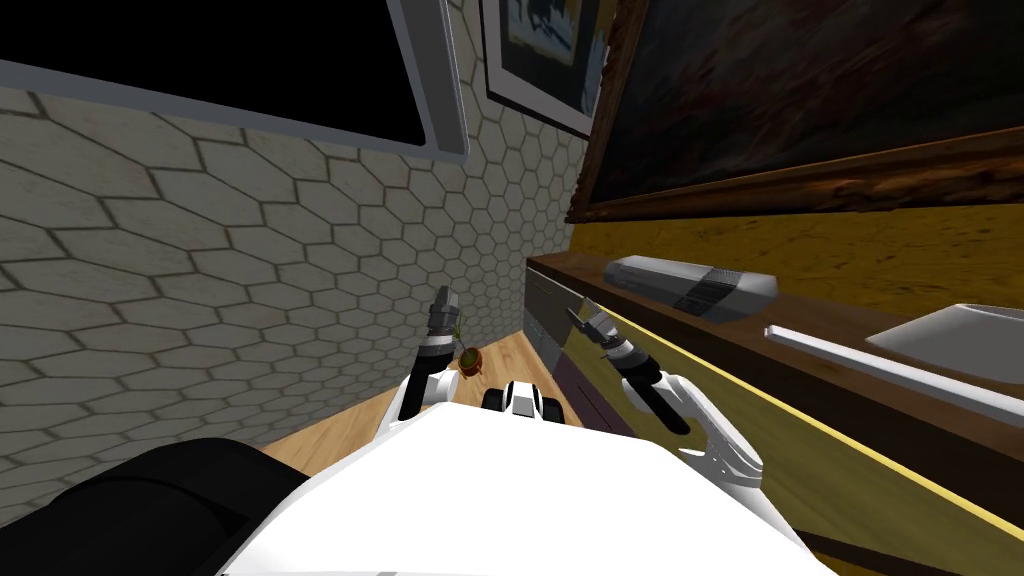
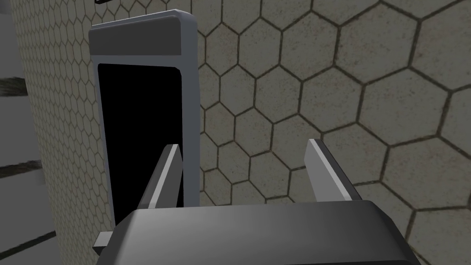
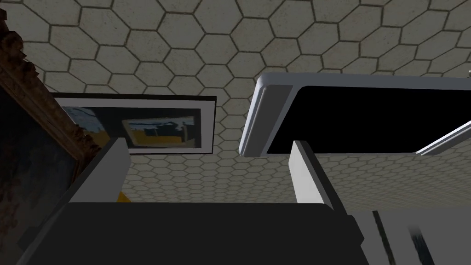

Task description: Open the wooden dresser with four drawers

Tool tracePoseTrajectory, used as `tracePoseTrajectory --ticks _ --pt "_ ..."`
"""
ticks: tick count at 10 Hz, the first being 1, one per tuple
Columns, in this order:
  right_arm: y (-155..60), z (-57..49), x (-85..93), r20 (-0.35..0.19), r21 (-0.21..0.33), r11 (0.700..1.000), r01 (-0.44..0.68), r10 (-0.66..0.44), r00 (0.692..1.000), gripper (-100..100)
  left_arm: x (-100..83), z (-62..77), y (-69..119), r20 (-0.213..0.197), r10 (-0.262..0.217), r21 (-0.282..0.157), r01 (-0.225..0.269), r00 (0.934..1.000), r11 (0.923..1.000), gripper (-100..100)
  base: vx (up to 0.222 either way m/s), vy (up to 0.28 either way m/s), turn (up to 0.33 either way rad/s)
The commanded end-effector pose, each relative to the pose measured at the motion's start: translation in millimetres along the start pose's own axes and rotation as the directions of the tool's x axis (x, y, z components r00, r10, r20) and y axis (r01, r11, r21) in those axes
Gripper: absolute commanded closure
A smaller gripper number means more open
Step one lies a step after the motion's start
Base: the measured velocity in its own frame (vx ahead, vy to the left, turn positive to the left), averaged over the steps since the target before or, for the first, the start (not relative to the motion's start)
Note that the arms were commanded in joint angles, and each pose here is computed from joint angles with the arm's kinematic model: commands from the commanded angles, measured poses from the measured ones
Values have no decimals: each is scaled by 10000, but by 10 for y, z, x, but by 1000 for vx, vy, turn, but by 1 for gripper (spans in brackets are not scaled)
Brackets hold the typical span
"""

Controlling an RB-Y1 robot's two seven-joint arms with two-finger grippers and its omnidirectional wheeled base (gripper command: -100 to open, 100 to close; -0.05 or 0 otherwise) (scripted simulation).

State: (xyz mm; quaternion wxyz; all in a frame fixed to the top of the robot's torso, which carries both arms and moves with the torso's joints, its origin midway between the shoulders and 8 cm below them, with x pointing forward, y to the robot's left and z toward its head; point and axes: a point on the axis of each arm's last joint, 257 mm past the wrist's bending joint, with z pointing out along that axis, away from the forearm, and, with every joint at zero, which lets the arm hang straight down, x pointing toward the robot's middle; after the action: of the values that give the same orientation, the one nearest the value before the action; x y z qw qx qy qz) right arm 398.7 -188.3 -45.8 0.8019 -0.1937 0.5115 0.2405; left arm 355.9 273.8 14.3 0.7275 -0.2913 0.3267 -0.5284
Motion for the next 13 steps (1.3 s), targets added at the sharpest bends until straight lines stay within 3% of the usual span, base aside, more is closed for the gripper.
tracePoseTrajectory --ticks 1,7,8,9,10,11,12,13 --pt "-18 -12 126 -491 -341 9962 800 -817 9954 -100 0 0 0 0 0 -1 0 10000 10000 0 52 64 -10" --pt "-152 -87 483 -1674 -1385 9530 2695 -2907 9420 -100 0 0 0 0 0 -1 0 10000 10000 0 59 74 -16" --pt "-224 -125 589 -1992 -1742 9314 3197 -3513 9148 -100 0 0 0 0 1 0 -1 10000 10000 0 52 64 -18" --pt "-224 -129 603 -2031 -1778 9286 3256 -3584 9112 -100 0 0 0 0 1 0 -1 10000 10000 0 51 72 -9" --pt "-309 -173 707 -2329 -2150 9029 3722 -4175 8783 -100 0 0 0 0 0 0 0 10000 10000 0 62 97 -26" --pt "-309 -177 720 -2362 -2186 9000 3772 -4239 8744 -100 0 0 0 0 0 0 0 10000 10000 0 55 82 -14" --pt "-406 -226 814 -2623 -2551 8722 4173 -4778 8384 -100 0 0 0 0 0 0 0 10000 10000 0 62 86 -11" --pt "-407 -233 833 -2665 -2605 8675 4237 -4864 8321 -100 0 0 0 0 0 0 0 10000 10000 0 54 71 -11"
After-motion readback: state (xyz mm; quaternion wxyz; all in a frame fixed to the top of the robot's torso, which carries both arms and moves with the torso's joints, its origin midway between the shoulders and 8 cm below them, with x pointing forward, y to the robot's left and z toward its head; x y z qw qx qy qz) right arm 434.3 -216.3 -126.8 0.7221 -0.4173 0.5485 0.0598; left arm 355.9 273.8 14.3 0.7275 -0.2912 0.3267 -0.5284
